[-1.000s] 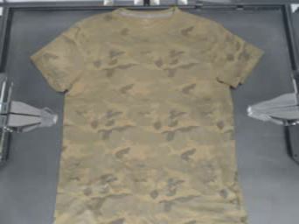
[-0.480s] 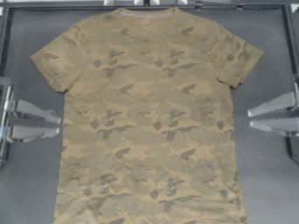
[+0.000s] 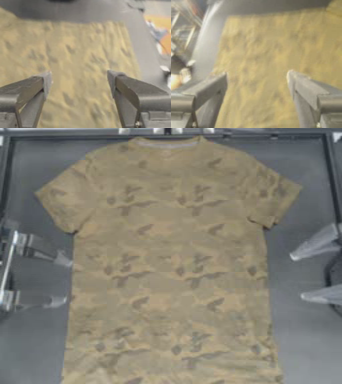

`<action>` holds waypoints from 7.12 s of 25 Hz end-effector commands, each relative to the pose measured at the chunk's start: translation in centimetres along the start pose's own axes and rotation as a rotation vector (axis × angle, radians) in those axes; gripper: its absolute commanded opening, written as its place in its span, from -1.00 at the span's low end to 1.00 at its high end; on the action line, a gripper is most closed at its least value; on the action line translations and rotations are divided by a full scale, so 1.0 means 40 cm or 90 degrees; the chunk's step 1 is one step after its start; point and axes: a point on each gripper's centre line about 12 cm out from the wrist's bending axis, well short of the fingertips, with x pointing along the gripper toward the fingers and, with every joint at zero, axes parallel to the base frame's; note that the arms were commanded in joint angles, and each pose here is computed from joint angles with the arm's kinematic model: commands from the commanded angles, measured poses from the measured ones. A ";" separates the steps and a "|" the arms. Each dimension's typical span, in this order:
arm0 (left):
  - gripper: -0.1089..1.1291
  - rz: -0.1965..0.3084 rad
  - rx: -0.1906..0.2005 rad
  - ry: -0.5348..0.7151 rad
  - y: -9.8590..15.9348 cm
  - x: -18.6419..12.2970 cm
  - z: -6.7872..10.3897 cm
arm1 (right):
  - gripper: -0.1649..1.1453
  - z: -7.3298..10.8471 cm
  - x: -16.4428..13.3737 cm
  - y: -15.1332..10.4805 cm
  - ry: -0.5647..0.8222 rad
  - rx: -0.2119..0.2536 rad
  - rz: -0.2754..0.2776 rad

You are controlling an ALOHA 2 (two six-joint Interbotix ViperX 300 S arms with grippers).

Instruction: Fold shirt

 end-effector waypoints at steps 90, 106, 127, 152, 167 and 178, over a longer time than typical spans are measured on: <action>-0.73 0.120 -0.059 0.596 -0.410 0.361 -0.395 | -0.62 -0.451 0.479 0.360 0.508 0.017 -0.217; -0.72 0.213 -0.013 0.576 -0.515 0.299 -0.212 | -0.63 -0.270 0.345 0.455 0.392 -0.002 -0.247; -0.72 0.411 0.052 0.489 -0.598 0.157 -0.015 | -0.63 -0.108 0.196 0.519 0.331 -0.081 -0.388; -0.73 0.512 0.074 0.468 -0.184 0.035 0.106 | -0.64 0.067 0.097 0.164 0.323 -0.102 -0.515; -0.72 0.490 0.003 0.333 0.127 -0.018 0.094 | -0.64 0.070 0.071 -0.144 0.302 -0.013 -0.542; -0.72 0.507 -0.001 0.338 0.271 -0.017 0.044 | -0.63 0.047 0.070 -0.326 0.304 0.027 -0.568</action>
